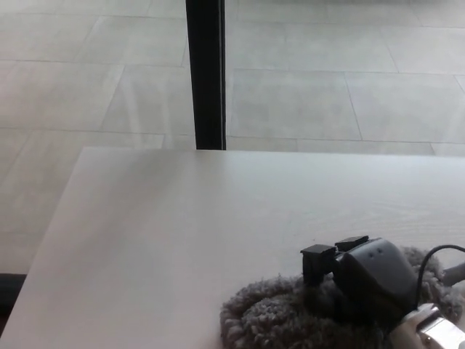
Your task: The robot uses its right hand to pick up the duster kept in the middle of the desk and use it to wipe the desk by swiping its surface twice
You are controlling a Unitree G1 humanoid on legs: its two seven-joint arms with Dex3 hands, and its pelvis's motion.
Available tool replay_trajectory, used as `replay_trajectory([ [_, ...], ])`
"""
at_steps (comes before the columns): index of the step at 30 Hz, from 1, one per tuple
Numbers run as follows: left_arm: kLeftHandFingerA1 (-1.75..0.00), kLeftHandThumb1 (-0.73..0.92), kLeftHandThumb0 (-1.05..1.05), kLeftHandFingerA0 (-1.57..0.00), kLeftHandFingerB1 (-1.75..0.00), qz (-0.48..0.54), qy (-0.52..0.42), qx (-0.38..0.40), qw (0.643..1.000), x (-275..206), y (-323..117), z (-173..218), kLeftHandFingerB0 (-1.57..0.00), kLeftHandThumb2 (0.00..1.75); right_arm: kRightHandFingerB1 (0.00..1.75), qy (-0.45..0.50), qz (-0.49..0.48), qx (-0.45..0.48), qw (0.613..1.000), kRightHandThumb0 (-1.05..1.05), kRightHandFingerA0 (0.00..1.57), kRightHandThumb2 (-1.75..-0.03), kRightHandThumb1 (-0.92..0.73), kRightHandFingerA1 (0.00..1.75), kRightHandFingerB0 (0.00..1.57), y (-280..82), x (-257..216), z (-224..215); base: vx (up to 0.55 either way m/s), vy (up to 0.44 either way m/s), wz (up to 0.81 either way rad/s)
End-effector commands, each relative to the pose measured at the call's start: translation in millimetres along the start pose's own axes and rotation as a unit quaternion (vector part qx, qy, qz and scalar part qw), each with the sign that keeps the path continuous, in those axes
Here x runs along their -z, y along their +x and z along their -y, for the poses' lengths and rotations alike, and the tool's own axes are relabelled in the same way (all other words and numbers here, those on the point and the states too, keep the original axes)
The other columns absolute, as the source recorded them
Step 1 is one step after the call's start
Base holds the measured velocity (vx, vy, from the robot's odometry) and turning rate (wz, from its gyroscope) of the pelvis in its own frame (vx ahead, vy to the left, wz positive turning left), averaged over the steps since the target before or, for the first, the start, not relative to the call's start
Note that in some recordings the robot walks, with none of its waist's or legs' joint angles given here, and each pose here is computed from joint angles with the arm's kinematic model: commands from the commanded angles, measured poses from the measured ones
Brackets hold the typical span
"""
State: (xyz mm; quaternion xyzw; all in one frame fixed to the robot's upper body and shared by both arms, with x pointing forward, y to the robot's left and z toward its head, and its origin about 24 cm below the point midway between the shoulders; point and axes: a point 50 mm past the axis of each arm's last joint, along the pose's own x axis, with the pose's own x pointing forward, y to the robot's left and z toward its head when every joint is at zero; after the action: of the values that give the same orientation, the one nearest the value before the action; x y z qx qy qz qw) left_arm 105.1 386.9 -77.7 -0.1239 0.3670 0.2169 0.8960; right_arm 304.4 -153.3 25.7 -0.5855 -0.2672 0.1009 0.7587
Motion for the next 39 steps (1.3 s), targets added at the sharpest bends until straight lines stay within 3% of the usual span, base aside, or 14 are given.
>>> replay_trajectory([
  [1, -0.56, 0.87, -0.80, -0.36, -0.41, 0.020, 0.021, 0.002, 1.000, -8.7, -2.2, -4.6, -0.38, 0.66, 1.65, -0.039, -0.030, 0.020, 0.999, -0.18, 0.93, -1.12, -0.46, 1.75, 0.68, -14.8, 29.5, 13.4, 0.00, 0.000, 0.00],
  [10, -0.56, 0.86, -0.83, -0.36, -0.42, 0.018, 0.023, 0.005, 1.000, -0.5, -3.8, -4.0, -0.38, 0.66, 1.46, -0.051, -0.061, -0.010, 0.997, -0.20, 0.94, -1.06, -0.50, 1.74, 0.77, -26.9, 40.9, 7.0, 0.00, 0.000, 0.00],
  [12, -0.57, 0.87, -0.82, -0.38, -0.42, 0.018, 0.027, 0.006, 0.999, -0.5, -4.5, -4.7, -0.37, 0.66, 1.15, -0.105, -0.089, -0.036, 0.990, -0.22, 0.91, -0.86, -0.60, 1.68, 0.84, -27.8, 52.4, 5.7, 0.00, 0.000, 0.00],
  [16, -0.59, 0.73, -0.86, -0.36, -0.46, 0.019, 0.014, 0.010, 1.000, 1.1, -6.0, -6.1, -0.34, 0.80, 1.38, -0.170, -0.186, -0.085, 0.964, -0.23, 0.85, -0.60, -0.63, 1.72, 0.74, -30.0, 79.1, 8.5, 0.00, 0.000, 0.00],
  [18, -0.56, 0.86, -0.80, -0.38, -0.42, 0.019, 0.013, 0.006, 1.000, 1.8, -6.3, -6.8, -0.39, 0.66, 1.15, -0.172, -0.229, -0.085, 0.954, -0.32, 1.17, -0.87, -0.47, 1.36, 0.89, -33.7, 88.3, 11.7, 0.00, 0.000, 0.00],
  [21, -0.55, 0.86, -0.80, -0.39, -0.42, 0.015, 0.016, 0.004, 1.000, 3.4, -6.5, -7.0, -0.40, 0.66, 1.19, -0.202, -0.296, -0.104, 0.928, -0.36, 1.16, -0.85, -0.43, 1.37, 0.88, -37.8, 102.2, 17.3, 0.00, 0.000, 0.00],
  [22, -0.54, 0.87, -0.80, -0.39, -0.40, 0.011, 0.017, 0.006, 1.000, 3.8, -6.4, -6.8, -0.39, 0.66, 1.51, -0.188, -0.332, -0.095, 0.920, -0.28, 0.86, -0.59, -0.63, 1.75, 0.70, -40.3, 111.3, 25.5, 0.00, 0.000, 0.00],
  [23, -0.55, 0.86, -0.81, -0.40, -0.40, 0.014, 0.014, 0.009, 1.000, 3.4, -6.8, -7.2, -0.40, 0.65, 1.11, -0.185, -0.375, -0.102, 0.903, -0.39, 1.16, -0.88, -0.49, 1.37, 0.80, -40.4, 121.1, 34.4, 0.00, 0.000, 0.00],
  [26, -0.55, 0.85, -0.80, -0.40, -0.41, 0.016, 0.013, 0.014, 1.000, 2.0, -7.0, -7.4, -0.39, 0.66, 1.07, -0.175, -0.403, -0.087, 0.894, -0.35, 1.15, -0.90, -0.48, 1.33, 0.81, -37.7, 124.9, 40.3, 0.00, 0.000, 0.00],
  [31, -0.55, 0.85, -0.83, -0.41, -0.40, 0.009, 0.028, 0.012, 1.000, 6.1, -7.0, -6.2, -0.39, 0.66, 1.17, -0.138, -0.470, -0.083, 0.868, -0.41, 1.20, -0.90, -0.46, 1.37, 0.87, -32.9, 131.2, 47.6, 0.00, 0.000, 0.00],
  [32, -0.56, 0.84, -0.83, -0.42, -0.40, 0.009, 0.025, 0.011, 1.000, 6.0, -6.9, -6.2, -0.40, 0.65, 1.51, -0.137, -0.477, -0.084, 0.864, -0.36, 0.90, -0.63, -0.65, 1.71, 0.69, -31.7, 131.7, 48.7, 0.00, 0.000, 0.00],
  [34, -0.57, 0.85, -0.82, -0.43, -0.41, 0.009, 0.029, 0.011, 0.999, 7.3, -7.7, -6.7, -0.40, 0.66, 1.13, -0.124, -0.496, -0.068, 0.856, -0.40, 1.22, -0.91, -0.47, 1.37, 0.86, -32.2, 133.3, 51.3, 0.00, 0.000, 0.00],
  [36, -0.55, 0.85, -0.81, -0.44, -0.40, 0.009, 0.029, 0.011, 0.999, 8.5, -8.0, -6.5, -0.41, 0.66, 1.22, -0.081, -0.542, -0.048, 0.835, -0.36, 0.88, -0.67, -0.70, 1.63, 0.78, -32.3, 138.2, 57.9, 0.00, 0.000, 0.00],
  [39, -0.52, 0.87, -0.79, -0.41, -0.38, 0.009, 0.031, 0.014, 0.999, 8.1, -8.0, -6.3, -0.39, 0.67, 0.75, -0.048, -0.574, -0.029, 0.817, -0.35, 0.89, -0.65, -0.68, 1.48, 0.70, -33.5, 142.0, 63.1, 0.00, 0.000, 0.00],
])
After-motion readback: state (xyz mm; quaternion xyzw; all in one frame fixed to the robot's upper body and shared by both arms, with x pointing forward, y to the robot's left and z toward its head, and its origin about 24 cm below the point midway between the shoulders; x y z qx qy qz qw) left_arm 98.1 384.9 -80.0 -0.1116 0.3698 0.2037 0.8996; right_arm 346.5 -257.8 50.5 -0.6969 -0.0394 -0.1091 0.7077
